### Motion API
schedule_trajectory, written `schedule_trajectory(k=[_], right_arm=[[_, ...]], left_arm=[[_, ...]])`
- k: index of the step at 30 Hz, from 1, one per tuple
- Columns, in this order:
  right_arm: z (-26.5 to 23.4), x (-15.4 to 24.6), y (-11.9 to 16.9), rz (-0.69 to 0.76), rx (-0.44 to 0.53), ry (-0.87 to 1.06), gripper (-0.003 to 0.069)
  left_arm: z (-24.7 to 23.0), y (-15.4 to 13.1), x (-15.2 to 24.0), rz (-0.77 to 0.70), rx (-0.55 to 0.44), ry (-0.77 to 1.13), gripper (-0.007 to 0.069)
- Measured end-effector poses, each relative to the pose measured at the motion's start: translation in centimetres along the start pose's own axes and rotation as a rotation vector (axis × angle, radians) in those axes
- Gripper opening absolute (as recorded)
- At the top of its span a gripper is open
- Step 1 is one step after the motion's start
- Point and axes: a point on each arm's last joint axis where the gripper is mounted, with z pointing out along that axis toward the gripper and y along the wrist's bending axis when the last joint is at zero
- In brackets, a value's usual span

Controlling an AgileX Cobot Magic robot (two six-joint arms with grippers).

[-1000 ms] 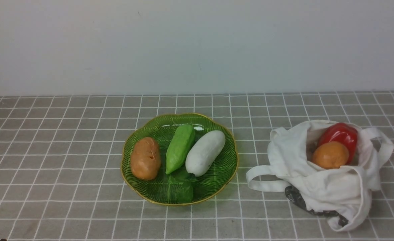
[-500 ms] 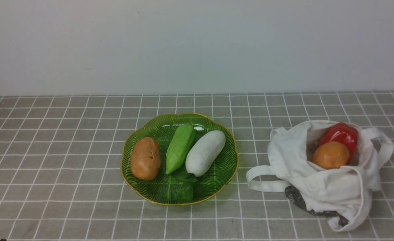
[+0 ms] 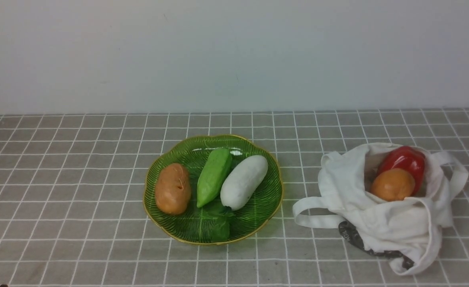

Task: Take vegetables from bag on grey coffee tablecloth place on plate.
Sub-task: 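Reach into the bag and grasp the item inside with the right gripper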

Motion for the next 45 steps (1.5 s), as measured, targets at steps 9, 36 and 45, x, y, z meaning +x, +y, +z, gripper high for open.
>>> schedule_trajectory(k=[9,36,45], right_arm=[[8.5,-4.4,1.7,-0.044,-0.200,0.231,-0.0008],[16.4,-4.2,2.0,0.018,-0.021,0.253,0.0661],[18.5,-3.3,2.0,0.079,-0.032,0.320,0.0617]], left_arm=[[0.0,0.0,0.0,0.000,0.000,0.000,-0.0005],[0.0,0.0,0.0,0.000,0.000,0.000,-0.0005],[0.0,0.0,0.0,0.000,0.000,0.000,-0.0005]])
